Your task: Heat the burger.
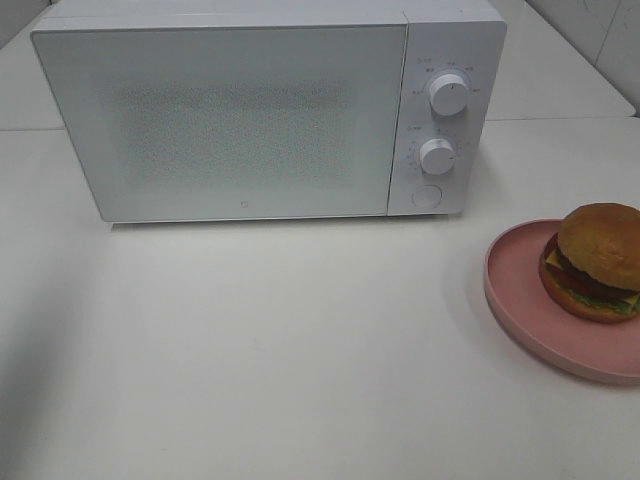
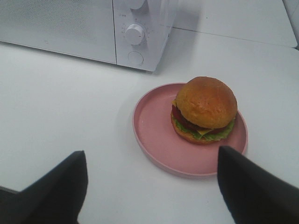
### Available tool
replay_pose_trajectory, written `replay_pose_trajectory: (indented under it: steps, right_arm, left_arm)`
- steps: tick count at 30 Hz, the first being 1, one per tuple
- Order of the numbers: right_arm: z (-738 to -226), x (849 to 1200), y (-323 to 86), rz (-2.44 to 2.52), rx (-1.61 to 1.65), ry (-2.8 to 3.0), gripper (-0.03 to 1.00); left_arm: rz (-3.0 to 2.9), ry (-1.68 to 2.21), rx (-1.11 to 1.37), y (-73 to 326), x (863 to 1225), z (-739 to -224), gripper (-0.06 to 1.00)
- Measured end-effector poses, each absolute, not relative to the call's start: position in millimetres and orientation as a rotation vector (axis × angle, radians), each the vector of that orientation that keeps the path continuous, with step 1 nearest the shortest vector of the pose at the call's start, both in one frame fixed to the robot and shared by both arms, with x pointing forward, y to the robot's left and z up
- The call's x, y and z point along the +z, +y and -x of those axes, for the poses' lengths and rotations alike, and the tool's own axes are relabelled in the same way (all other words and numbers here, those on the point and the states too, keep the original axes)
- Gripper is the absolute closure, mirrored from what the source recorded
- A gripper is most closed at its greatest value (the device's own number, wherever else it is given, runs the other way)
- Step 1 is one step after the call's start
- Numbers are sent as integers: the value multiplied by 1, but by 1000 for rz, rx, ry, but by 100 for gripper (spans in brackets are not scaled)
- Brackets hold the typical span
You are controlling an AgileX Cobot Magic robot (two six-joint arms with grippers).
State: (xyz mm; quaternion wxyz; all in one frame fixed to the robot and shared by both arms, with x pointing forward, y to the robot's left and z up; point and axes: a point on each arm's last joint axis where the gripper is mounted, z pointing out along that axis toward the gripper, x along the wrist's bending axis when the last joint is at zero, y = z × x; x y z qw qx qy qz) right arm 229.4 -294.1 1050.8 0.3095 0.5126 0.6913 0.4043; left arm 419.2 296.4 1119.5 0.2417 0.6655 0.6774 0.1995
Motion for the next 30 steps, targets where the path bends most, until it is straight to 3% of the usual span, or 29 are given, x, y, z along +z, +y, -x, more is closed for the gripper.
replay_pose_trajectory:
  steps: [14, 30]
  right_arm:
    - [-229, 1051, -294, -1354, 1068, 1826, 26]
    - [-229, 1051, -294, -1354, 1069, 1826, 26]
  left_arm:
    - [-1725, 1629, 755, 296, 1092, -276, 94]
    - [-1615, 1429, 886, 292, 1056, -230, 94]
